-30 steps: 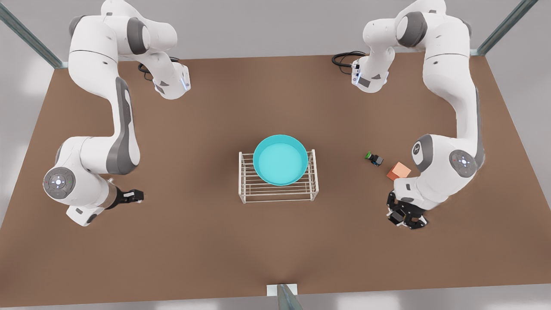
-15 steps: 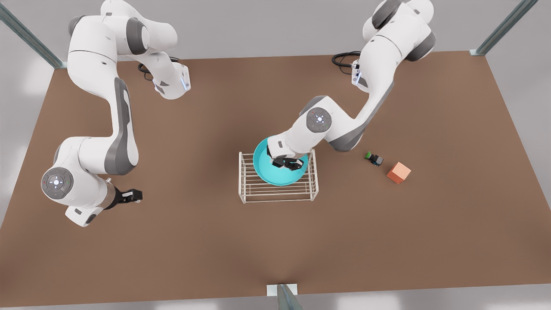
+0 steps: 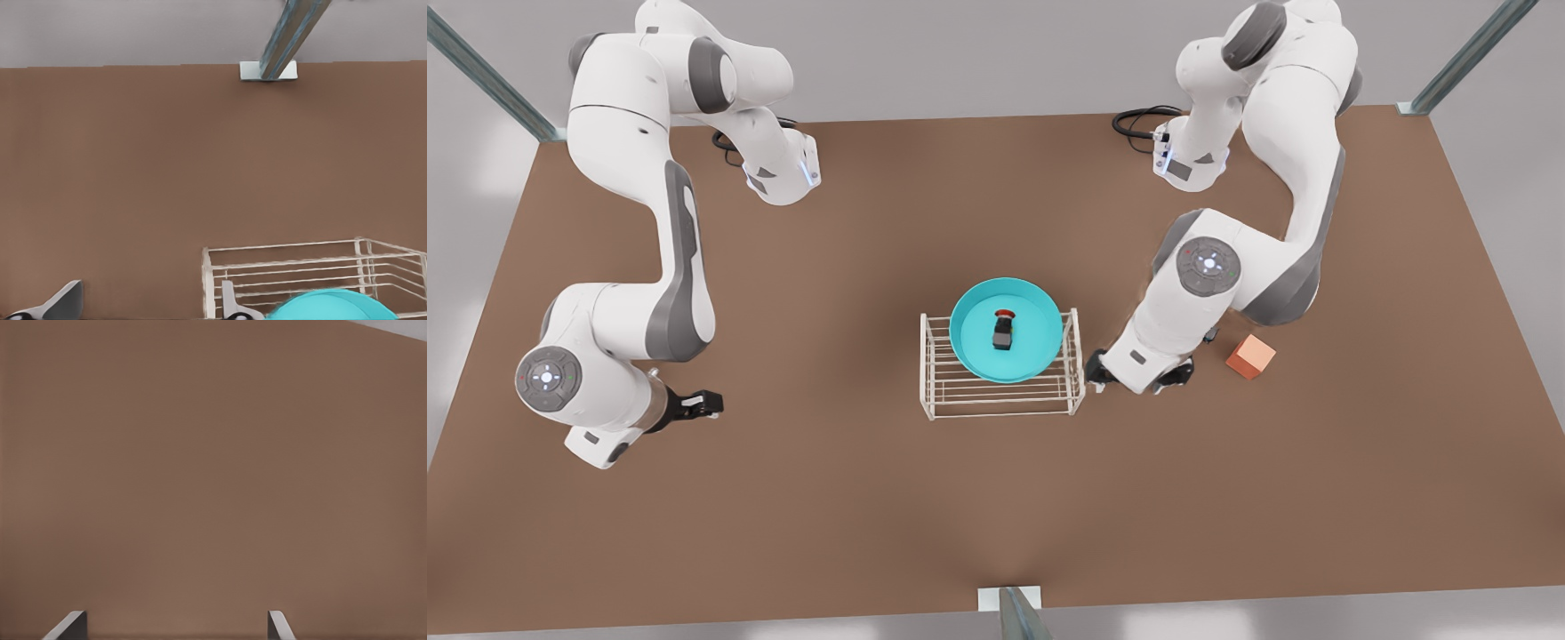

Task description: Place the plate on the shelf with right arm and place the red button switch in the plate with left arm

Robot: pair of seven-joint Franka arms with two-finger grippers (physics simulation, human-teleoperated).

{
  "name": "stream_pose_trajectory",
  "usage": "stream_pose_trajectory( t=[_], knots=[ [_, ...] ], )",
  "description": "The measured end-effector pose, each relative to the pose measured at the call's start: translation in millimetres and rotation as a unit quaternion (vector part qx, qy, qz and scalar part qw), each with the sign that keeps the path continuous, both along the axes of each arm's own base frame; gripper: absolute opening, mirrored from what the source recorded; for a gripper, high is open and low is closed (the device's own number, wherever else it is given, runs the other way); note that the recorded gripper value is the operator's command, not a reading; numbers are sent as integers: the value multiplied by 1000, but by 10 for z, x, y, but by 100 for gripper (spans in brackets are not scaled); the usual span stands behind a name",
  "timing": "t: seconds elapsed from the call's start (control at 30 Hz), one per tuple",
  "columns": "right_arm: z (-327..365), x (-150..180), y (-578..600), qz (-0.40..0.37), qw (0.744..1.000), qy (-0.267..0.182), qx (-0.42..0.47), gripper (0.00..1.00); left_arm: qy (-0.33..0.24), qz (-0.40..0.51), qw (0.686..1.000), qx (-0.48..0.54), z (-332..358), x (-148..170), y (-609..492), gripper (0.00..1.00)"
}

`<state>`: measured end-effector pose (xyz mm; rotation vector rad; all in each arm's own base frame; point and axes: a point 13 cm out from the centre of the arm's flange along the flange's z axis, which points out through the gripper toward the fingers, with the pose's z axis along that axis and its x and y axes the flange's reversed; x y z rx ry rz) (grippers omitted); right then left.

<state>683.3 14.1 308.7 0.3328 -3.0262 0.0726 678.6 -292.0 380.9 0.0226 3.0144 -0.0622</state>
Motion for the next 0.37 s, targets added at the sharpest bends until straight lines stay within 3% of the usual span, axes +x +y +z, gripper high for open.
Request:
stream_pose_trajectory(
  t=[0.07,0.1,0.13,0.17,0.23,0.37],
  knots=[
    [-13,1,0,0,1000,1,0,100,24,68,996,44,289,86,1145,100],
    [-19,6,-2,0,1000,0,0,100,43,118,990,69,416,-8,1809,100],
    [-22,11,-6,0,1000,-1,0,100,68,142,985,76,480,-340,2188,100],
    [-28,15,-7,0,1000,-1,0,100,85,145,984,67,515,-605,2284,100],
    [-30,21,-6,0,1000,-3,1,100,104,127,986,42,522,-828,2194,100],
    [-27,30,-1,2,1000,-5,1,100,120,85,989,13,414,-851,2057,100]
  ],
)
